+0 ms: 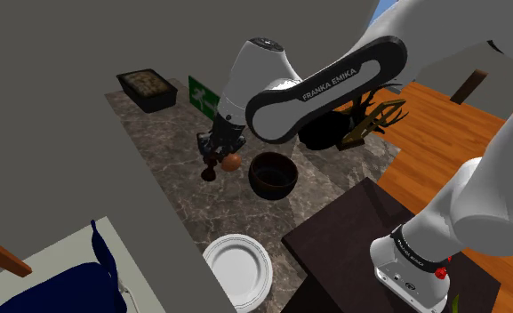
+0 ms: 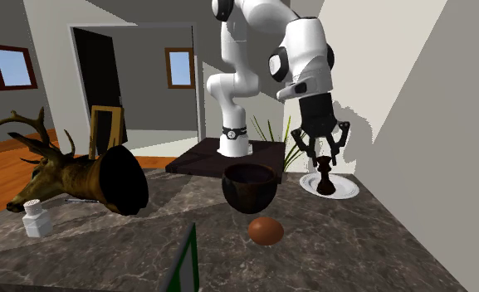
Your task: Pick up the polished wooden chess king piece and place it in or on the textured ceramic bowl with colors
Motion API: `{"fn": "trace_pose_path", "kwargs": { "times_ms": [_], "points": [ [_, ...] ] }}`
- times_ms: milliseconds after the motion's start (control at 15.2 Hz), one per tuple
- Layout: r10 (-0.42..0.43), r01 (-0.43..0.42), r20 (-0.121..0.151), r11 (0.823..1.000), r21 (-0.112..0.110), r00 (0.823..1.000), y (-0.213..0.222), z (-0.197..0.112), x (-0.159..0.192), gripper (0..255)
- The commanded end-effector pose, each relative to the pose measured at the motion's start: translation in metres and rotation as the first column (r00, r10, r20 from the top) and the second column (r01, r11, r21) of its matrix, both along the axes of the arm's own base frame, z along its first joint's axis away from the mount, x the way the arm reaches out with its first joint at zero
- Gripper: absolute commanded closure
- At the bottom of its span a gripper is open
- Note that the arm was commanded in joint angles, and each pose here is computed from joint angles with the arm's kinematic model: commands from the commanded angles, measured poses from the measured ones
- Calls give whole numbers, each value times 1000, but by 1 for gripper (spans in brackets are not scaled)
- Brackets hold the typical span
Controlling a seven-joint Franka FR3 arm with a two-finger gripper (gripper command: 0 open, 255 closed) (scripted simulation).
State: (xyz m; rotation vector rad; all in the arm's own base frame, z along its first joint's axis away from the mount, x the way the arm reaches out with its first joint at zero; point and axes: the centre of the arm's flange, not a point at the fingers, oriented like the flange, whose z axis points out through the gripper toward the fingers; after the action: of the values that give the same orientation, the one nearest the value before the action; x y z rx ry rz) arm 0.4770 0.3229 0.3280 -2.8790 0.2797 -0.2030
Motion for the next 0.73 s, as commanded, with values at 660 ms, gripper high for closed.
{"fn": "trace_pose_path", "kwargs": {
  "times_ms": [660],
  "points": [
    [0,0,0,1000,0,1000,1,64,1,255]
  ]
}}
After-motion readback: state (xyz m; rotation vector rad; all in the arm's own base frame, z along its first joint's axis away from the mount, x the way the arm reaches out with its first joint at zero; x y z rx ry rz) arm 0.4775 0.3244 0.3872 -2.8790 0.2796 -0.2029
